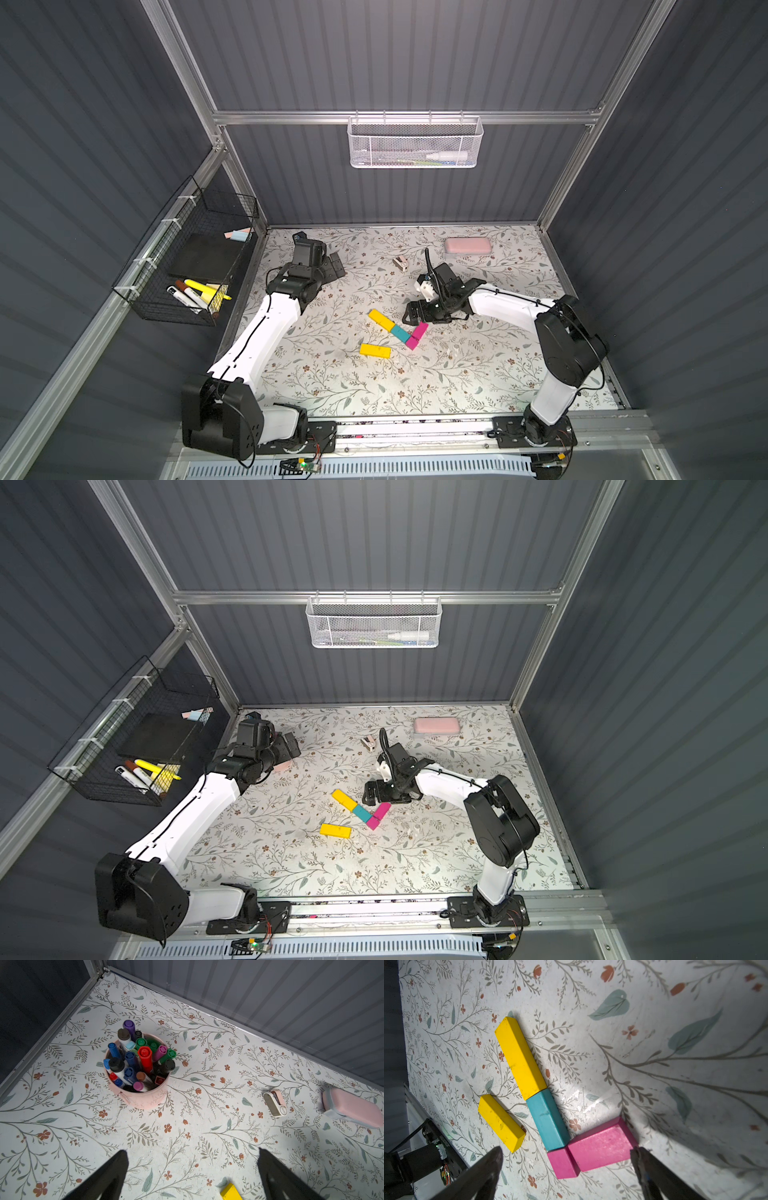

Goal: Assemble the letter v with building blocks
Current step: Assemble the building block at the center of the board.

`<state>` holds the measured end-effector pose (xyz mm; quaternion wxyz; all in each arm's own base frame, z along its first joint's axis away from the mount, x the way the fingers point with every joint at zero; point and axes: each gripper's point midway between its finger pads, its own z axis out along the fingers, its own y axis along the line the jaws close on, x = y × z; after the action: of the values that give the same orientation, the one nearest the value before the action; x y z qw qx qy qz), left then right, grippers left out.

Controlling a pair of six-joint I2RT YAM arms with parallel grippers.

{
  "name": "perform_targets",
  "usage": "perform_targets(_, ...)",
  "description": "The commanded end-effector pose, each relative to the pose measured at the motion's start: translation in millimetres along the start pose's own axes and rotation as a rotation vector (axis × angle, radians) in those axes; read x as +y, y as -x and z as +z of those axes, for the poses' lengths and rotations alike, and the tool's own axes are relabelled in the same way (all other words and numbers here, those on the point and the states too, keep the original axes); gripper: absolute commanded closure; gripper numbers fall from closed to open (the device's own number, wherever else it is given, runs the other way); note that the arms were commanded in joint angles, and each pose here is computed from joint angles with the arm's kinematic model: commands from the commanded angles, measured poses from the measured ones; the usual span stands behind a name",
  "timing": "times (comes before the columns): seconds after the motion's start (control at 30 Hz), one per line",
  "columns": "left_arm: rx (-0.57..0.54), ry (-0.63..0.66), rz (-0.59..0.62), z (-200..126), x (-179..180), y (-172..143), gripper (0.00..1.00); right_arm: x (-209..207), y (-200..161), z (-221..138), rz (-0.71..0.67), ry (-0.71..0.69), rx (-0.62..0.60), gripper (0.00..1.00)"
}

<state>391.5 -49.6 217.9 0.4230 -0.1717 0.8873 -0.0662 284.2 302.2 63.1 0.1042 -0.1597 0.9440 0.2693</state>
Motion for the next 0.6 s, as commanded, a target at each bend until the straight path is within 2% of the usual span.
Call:
perform_targets(0.0, -0.001, -0.006, -0.016, 1, 1, 0, 0.01, -4, 5, 5, 0.01, -0.013, -0.009, 0.01)
perform_targets(0.57, 0.012, -0.025, -0.015, 3, -2, -4, 0.01, -7, 4, 16, 0.023, -0.01, 0.013, 0.01)
